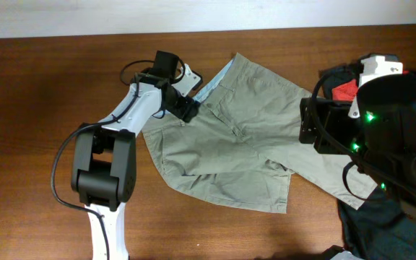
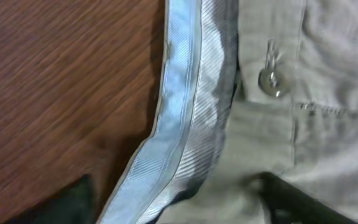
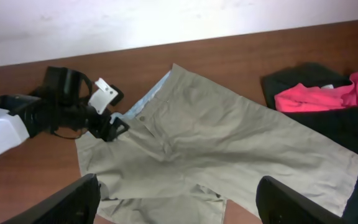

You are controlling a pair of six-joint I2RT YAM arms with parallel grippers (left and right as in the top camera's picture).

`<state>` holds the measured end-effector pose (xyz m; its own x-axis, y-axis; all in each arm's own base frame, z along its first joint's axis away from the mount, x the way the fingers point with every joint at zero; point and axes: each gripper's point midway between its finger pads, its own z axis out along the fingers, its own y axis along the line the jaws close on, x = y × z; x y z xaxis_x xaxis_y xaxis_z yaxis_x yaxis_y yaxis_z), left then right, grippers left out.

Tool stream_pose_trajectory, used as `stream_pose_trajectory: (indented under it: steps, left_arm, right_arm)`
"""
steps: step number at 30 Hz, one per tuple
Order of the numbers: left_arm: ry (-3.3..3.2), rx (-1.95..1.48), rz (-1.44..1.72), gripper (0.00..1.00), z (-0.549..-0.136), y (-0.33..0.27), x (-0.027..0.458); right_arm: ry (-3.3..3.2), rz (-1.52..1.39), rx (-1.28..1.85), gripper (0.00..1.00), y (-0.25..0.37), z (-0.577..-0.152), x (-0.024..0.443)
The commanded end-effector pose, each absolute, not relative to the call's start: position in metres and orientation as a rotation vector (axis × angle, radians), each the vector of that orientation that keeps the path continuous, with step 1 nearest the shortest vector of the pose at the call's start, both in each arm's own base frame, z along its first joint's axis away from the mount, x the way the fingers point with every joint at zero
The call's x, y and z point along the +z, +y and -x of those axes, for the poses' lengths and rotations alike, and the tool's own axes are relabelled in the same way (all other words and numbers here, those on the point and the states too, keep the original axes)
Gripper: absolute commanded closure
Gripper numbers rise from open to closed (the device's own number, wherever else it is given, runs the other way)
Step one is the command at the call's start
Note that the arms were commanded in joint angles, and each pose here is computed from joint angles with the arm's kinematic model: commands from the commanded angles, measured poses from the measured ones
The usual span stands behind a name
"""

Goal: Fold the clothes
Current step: 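Drag the khaki shorts left onto the open table with the right gripper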

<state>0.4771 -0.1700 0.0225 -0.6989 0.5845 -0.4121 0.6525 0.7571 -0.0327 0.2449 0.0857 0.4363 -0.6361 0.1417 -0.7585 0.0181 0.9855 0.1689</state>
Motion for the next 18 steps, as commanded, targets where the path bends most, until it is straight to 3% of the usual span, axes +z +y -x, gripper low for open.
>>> stream_pose_trajectory:
  steps: [1,2,3,7,12,14,18]
  left_arm:
    - [2.654,-0.194,-0.992,0.43,-0.468,-0.158,-0.008]
    - [2.686,-0.199,-0.998,0.76,-0.462,-0.156,-0.015]
    - [2.703,-0.19,-0.996,0.99,-0.46,-0.153,-0.016]
    - [2.882,0.217,-0.543,0.99,-0.479,-0.051,0.001]
    - [2.985,0.2,-0.034,1.0,-0.47,0.096,0.029]
    - [2.909,-0.099,0.086,0.98,-0.474,0.109,0.047]
    - [2.779,-0.069,0.144,0.87,-0.473,0.138,0.113]
  right_arm:
    - [2.248,-0.144,0.17,0.16,0.08,-0.243,0.437]
    - [2.248,-0.144,0.169,0.16,0.08,-0.243,0.437]
    - [2.249,-0.144,0.169,0.16,0.08,-0.243,0.437]
    - [2.284,-0.147,0.108,0.17,0.081,-0.254,0.425]
    - [2.398,-0.172,0.042,0.2,0.099,-0.283,0.389]
    - [2.499,-0.14,0.047,0.2,0.117,-0.294,0.364]
    - [2.774,-0.049,-0.078,0.2,0.147,-0.32,0.284]
